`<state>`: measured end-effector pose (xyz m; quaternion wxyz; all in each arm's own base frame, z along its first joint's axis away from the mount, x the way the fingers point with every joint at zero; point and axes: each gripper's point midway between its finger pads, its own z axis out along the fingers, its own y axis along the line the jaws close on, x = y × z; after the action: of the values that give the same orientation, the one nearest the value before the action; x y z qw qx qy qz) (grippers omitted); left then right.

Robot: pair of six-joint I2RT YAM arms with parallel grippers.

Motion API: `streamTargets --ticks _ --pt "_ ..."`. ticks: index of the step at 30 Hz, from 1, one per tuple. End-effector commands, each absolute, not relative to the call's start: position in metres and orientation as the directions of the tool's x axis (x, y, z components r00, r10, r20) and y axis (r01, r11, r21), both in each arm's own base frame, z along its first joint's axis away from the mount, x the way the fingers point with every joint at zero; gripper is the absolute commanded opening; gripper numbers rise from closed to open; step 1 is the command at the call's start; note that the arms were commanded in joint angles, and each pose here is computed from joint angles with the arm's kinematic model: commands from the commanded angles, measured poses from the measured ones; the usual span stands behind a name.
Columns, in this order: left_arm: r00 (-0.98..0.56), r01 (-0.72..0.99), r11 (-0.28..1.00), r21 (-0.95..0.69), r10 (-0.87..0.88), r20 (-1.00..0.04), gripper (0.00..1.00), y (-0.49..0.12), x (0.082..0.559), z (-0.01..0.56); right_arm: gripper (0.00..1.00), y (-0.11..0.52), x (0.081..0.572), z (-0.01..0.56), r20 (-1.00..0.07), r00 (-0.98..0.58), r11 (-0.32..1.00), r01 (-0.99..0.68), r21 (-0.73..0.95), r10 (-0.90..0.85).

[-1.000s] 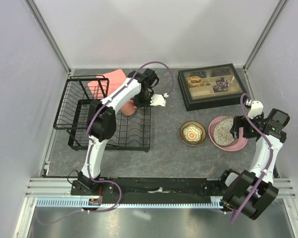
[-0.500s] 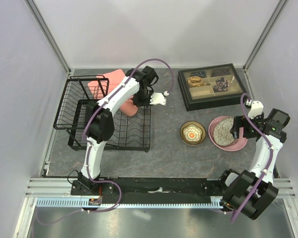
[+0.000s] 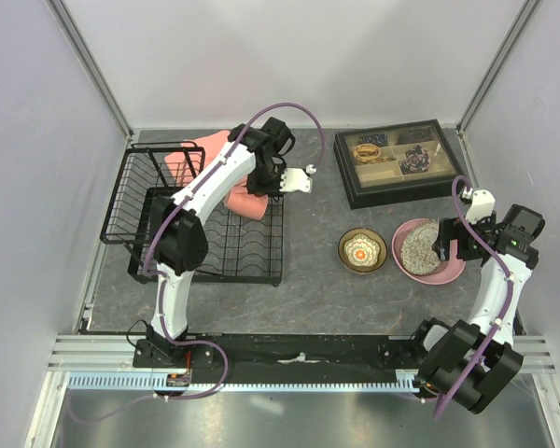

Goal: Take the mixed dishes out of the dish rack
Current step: Pick up the cup from the dish rack.

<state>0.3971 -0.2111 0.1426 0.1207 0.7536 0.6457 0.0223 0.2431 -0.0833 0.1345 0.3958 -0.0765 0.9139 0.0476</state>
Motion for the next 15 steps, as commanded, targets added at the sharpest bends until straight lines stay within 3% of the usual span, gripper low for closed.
streamTargets --ticks 1,15 --pt "0.145 0.958 -0.107 0.267 0.981 -0.128 0.02 -0.205 0.393 0.171 0.94 -0.082 0.243 0.137 -0.742 -0.659 0.981 -0.193 0.013 -0.12" --pt "0.147 0.94 -0.106 0.326 0.984 -0.105 0.01 -0.195 0.394 0.194 0.95 -0.074 0.247 0.149 -0.756 -0.645 0.972 -0.229 0.054 -0.111"
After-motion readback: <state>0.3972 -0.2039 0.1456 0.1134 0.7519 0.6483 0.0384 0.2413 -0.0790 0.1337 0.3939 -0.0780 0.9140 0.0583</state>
